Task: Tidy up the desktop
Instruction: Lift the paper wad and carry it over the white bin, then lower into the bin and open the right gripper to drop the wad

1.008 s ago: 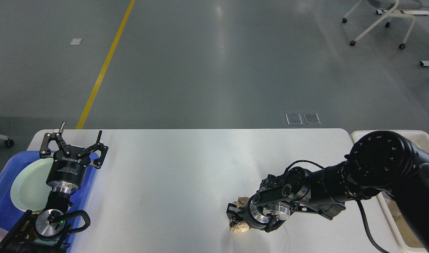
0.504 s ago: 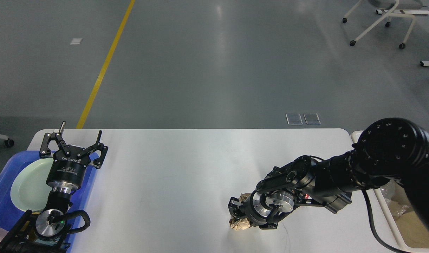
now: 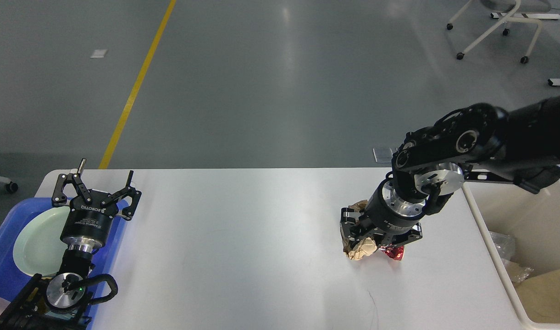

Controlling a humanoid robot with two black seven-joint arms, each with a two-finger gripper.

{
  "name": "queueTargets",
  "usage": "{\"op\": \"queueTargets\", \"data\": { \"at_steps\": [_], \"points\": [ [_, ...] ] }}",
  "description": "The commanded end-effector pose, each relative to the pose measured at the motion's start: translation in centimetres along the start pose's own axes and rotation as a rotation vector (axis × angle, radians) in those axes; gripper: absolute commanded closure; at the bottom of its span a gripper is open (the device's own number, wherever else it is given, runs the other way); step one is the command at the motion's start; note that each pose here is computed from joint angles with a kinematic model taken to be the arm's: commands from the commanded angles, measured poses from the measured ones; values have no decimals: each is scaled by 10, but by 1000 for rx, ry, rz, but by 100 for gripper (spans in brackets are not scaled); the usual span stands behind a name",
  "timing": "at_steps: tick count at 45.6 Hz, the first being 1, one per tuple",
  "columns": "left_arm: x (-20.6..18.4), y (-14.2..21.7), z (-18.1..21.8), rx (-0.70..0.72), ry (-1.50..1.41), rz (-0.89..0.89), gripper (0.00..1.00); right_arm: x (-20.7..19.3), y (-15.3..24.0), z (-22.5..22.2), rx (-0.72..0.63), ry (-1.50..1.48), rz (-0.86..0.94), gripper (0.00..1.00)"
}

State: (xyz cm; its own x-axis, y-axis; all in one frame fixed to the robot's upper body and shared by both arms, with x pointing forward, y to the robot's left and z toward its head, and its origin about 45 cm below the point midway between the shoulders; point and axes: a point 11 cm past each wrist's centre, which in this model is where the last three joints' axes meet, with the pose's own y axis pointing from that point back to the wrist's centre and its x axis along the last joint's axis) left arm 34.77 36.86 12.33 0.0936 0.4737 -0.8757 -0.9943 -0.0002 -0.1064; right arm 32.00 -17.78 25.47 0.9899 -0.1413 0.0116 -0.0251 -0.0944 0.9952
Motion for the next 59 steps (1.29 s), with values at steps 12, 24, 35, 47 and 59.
{"op": "queueTargets", "data": {
  "at_steps": [12, 24, 35, 47, 59],
  "points": [
    [0, 0, 0, 0, 0, 0, 4, -9, 64, 13, -46, 52, 7, 100],
    [0, 0, 0, 0, 0, 0, 4, 7, 64, 40, -75, -43, 56, 100],
    [1, 1, 0, -1, 0, 2, 4, 50, 52, 141, -100, -325, 157, 100],
    [1, 1, 0, -1, 0, 2, 4, 79, 26, 281, -215, -576, 300, 100],
    [1, 1, 0, -1, 0, 3, 4, 70, -35, 361, -276, -755, 396, 100]
  ]
}}
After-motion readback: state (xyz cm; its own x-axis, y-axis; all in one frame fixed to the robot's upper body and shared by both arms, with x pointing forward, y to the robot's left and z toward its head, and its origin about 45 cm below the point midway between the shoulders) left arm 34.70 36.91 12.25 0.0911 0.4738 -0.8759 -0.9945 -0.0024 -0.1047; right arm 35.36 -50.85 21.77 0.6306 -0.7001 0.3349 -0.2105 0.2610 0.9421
